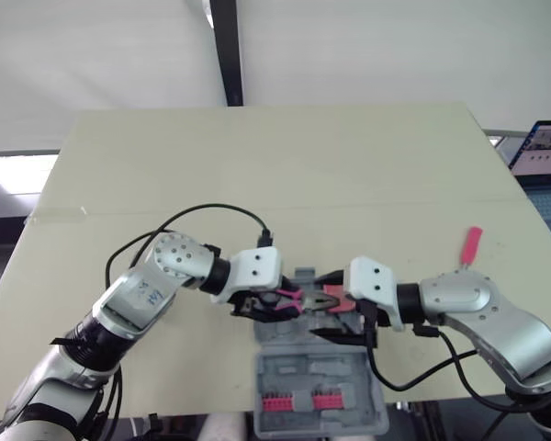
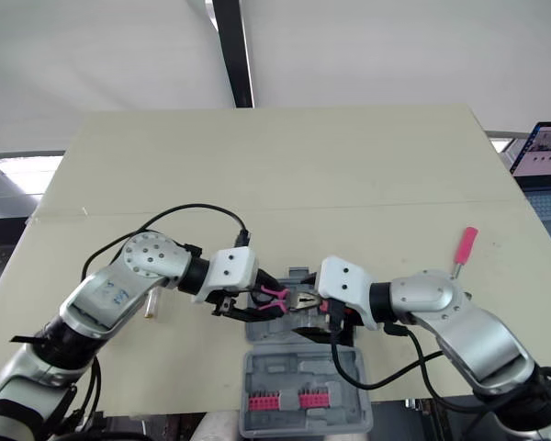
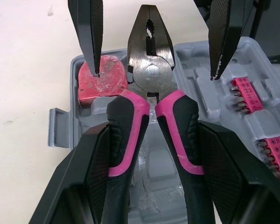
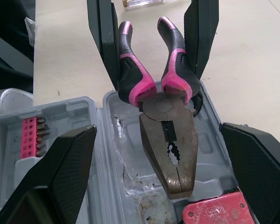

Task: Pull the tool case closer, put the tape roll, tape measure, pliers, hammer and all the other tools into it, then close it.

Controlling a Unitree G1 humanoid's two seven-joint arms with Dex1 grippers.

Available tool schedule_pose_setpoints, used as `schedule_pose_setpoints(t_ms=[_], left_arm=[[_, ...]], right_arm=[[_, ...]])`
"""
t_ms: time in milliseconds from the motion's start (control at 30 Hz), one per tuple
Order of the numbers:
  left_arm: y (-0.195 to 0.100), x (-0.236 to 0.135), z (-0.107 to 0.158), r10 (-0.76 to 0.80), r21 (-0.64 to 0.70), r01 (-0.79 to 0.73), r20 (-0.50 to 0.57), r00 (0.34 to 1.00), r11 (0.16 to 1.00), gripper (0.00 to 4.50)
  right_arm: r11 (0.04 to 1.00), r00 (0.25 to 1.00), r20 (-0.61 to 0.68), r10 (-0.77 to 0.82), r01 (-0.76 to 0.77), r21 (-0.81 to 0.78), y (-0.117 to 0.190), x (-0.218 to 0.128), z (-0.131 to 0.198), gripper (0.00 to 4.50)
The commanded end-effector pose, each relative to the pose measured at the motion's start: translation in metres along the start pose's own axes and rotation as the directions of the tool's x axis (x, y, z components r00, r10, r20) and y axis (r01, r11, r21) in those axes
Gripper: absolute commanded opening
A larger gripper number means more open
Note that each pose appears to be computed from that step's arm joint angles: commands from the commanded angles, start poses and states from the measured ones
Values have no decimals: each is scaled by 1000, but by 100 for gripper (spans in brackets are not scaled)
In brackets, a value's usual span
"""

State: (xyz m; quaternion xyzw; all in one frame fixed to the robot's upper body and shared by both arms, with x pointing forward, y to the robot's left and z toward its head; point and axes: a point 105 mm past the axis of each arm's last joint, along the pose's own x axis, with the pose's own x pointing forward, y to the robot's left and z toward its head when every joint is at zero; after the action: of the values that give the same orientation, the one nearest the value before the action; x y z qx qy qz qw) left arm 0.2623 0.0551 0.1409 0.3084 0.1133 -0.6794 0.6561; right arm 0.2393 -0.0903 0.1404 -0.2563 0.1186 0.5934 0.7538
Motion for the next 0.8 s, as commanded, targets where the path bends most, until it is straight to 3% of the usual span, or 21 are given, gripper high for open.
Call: schedule_pose_setpoints(t_ms=[33, 100, 267, 300, 700, 767, 800], left_arm=[[0, -1, 12, -1, 54, 0, 17, 1000, 999, 237], [0, 0, 13, -3, 54, 2, 19, 1000, 999, 237], [-1, 1, 13, -4, 54, 3, 20, 1000, 999, 237], [-1, 1, 13, -3, 54, 2, 19, 1000, 999, 237], [-3, 4, 11, 11, 16, -11, 22, 1000, 1000, 237], [1, 3, 10, 30, -5, -29, 21, 999, 1000, 343], [1, 3, 10, 31, -7, -31, 20, 999, 1000, 373]], right_arm=[[999, 1000, 17, -4, 5, -47, 2, -2, 10, 423], [999, 1000, 18, -4, 5, -49, 1, -2, 11, 360], [999, 1000, 20, 3, -2, -50, 2, -2, 13, 111], [999, 1000, 19, 6, -6, -50, 2, -1, 13, 95], [998, 999, 3, 46, -46, -50, 5, 0, 14, 96], [998, 999, 0, 47, -47, -52, 3, -1, 14, 96], [997, 999, -1, 47, -47, -53, 3, -1, 15, 96]])
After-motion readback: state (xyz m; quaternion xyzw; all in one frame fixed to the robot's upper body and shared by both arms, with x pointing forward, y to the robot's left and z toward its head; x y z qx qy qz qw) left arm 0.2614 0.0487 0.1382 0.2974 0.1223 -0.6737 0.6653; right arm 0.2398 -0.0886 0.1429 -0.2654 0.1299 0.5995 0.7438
